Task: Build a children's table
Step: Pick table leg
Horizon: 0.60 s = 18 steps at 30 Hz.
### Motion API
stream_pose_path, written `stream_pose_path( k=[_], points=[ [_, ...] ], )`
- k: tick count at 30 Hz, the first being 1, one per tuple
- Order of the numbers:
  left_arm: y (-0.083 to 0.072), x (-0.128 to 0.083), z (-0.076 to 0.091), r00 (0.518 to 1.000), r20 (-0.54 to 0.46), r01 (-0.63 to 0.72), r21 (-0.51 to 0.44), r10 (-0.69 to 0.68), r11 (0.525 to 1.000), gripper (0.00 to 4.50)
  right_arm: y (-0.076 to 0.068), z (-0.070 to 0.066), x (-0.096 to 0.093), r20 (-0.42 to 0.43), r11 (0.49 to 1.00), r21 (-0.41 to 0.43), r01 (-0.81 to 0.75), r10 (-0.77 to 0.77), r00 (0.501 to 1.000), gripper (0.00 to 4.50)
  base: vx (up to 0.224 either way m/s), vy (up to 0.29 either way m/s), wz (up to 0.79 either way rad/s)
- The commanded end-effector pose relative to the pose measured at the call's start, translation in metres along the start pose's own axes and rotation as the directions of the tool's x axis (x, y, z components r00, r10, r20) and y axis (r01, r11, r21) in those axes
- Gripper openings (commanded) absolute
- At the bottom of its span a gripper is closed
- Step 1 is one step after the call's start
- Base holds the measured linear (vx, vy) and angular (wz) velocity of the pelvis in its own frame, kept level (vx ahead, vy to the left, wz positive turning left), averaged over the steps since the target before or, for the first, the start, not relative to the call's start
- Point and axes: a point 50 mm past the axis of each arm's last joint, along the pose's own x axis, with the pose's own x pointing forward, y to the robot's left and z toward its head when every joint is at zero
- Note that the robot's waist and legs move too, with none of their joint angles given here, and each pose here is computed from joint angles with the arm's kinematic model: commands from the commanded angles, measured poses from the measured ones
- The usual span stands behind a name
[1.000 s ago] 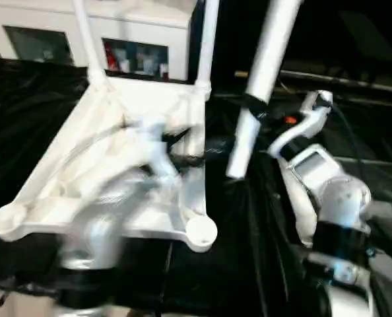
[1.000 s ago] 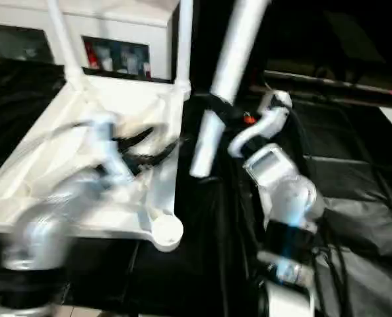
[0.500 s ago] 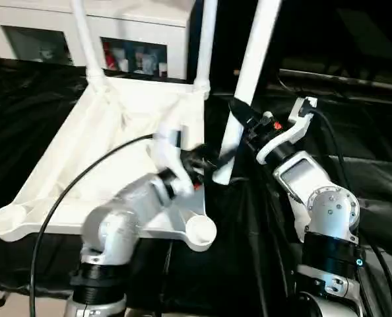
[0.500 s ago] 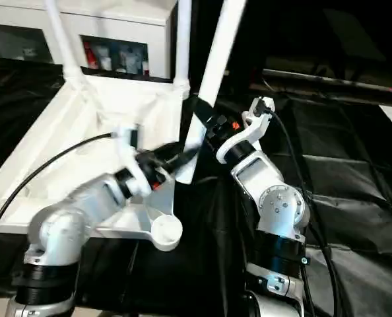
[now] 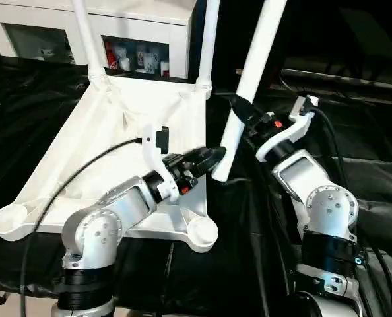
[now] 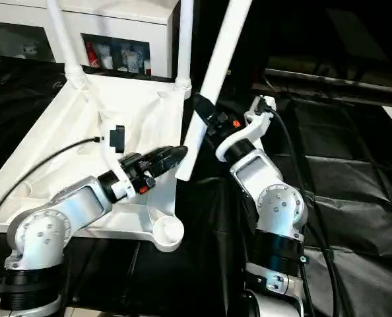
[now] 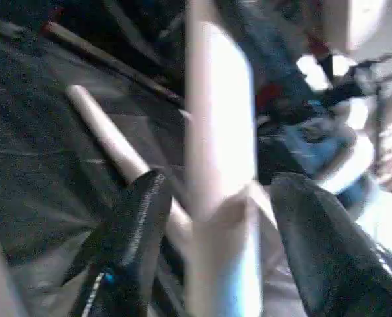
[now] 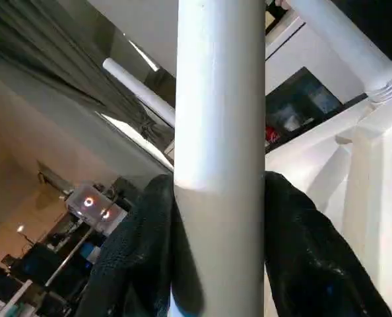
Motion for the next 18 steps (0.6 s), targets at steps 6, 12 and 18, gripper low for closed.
stream_pose_path(
  k=[6,12,18],
  points=[
    [-0.005,0.009,-0.008,0.997,-0.071,0.032,0.005,-0.032,0.999,1.99,0.013,-0.004,0.01,0.01,0.999,0.024,-0.039,0.039,0.999,1.46,0.0,0.0,0.0],
    [0.002,0.009,-0.008,0.995,-0.102,-0.006,0.051,0.011,0.999,1.55,0.015,-0.005,0.011,0.008,0.998,0.033,-0.045,0.045,0.999,1.46,0.0,0.0,0.0],
    [-0.007,0.012,-0.007,0.997,-0.056,0.059,-0.04,-0.062,0.997,1.39,0.016,-0.006,0.013,0.016,0.998,0.034,-0.044,0.043,0.999,1.46,0.0,0.0,0.0]
  ],
)
